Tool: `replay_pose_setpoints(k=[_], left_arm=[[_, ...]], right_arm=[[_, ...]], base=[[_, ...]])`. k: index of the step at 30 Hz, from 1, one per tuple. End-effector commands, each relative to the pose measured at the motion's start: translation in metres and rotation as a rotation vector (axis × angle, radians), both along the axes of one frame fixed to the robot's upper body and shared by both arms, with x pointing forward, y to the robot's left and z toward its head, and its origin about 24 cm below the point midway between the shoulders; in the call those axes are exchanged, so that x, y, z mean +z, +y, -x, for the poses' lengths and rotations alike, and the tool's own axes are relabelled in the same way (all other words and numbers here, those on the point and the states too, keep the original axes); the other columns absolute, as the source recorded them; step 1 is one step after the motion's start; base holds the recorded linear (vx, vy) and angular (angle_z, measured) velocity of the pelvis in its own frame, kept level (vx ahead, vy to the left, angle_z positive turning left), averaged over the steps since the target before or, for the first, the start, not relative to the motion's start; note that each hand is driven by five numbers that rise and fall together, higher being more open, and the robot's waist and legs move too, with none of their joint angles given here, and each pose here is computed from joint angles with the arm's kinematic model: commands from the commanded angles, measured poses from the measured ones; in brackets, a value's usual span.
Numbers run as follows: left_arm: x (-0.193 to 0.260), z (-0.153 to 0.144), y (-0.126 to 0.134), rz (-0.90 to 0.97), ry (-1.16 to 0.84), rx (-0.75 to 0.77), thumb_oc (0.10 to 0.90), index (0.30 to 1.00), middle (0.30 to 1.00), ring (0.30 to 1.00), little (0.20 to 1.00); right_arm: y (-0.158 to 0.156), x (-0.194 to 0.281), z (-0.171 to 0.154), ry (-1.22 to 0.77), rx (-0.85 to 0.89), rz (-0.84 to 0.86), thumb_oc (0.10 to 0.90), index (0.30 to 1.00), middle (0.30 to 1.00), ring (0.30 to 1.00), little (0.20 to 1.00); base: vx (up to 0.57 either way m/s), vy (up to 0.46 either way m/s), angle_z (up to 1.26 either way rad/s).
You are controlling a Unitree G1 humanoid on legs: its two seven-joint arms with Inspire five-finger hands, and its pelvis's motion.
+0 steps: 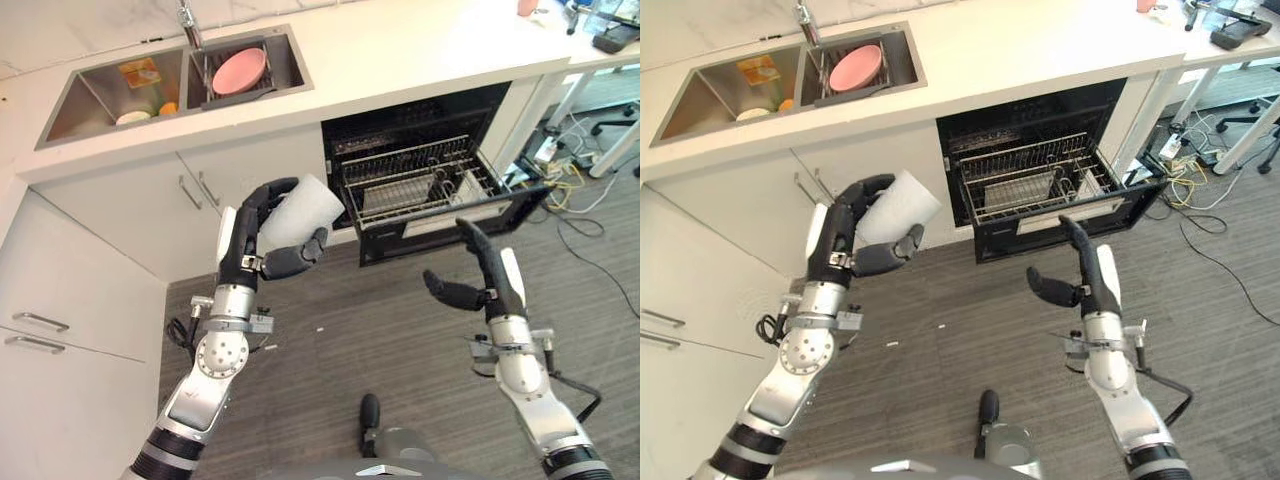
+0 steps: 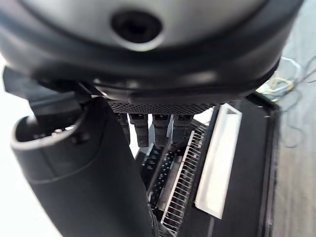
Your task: Place the dishes in the dishwasher.
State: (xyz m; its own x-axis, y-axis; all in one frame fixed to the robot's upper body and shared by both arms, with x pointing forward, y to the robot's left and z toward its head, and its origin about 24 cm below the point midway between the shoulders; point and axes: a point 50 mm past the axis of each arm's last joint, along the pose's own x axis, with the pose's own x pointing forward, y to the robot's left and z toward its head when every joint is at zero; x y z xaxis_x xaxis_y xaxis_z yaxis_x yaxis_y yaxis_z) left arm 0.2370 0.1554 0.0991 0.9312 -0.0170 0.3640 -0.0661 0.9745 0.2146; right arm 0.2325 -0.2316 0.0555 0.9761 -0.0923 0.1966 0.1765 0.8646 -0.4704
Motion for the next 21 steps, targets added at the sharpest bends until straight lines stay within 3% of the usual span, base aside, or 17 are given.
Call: replay_pose_setpoints(k=[1, 11, 14, 21], left_arm=[[0.057, 0.006, -0.005, 0.045, -0.312, -0.058, 0.4, 0.3, 0.3, 0.3, 0.3], [0.055, 0.005, 0.004, 0.012, -0.305, -0.016, 0.4, 0.3, 0.3, 0.3, 0.3], [0.059, 0.004, -0.001, -0.061, -0.328, -0.059, 0.4, 0.3, 0.3, 0.3, 0.3], [0.064, -0.006, -0.013, -0.158, -0.359, -0.115, 0.4, 0.3, 0.3, 0.3, 0.3]], right_arm=[[0.009, 0.045, -0.007, -0.225, 0.102, -0.031, 0.8, 0.9, 0.9, 0.9, 0.9], [0.016, 0.057, -0.004, -0.219, 0.228, -0.102, 0.8, 0.9, 0.9, 0.9, 0.9], [0.027, 0.049, 0.001, -0.168, 0.294, -0.251, 0.8, 0.9, 0.9, 0.9, 0.9], [0.054, 0.058, 0.004, -0.225, 0.369, -0.365, 0.8, 0.9, 0.9, 0.9, 0.9]], base=[[0.21, 0.017, -0.58], [0.27, 0.18, -0.75], [0.14, 0.223, -0.09], [0.04, 0.243, -0.09]])
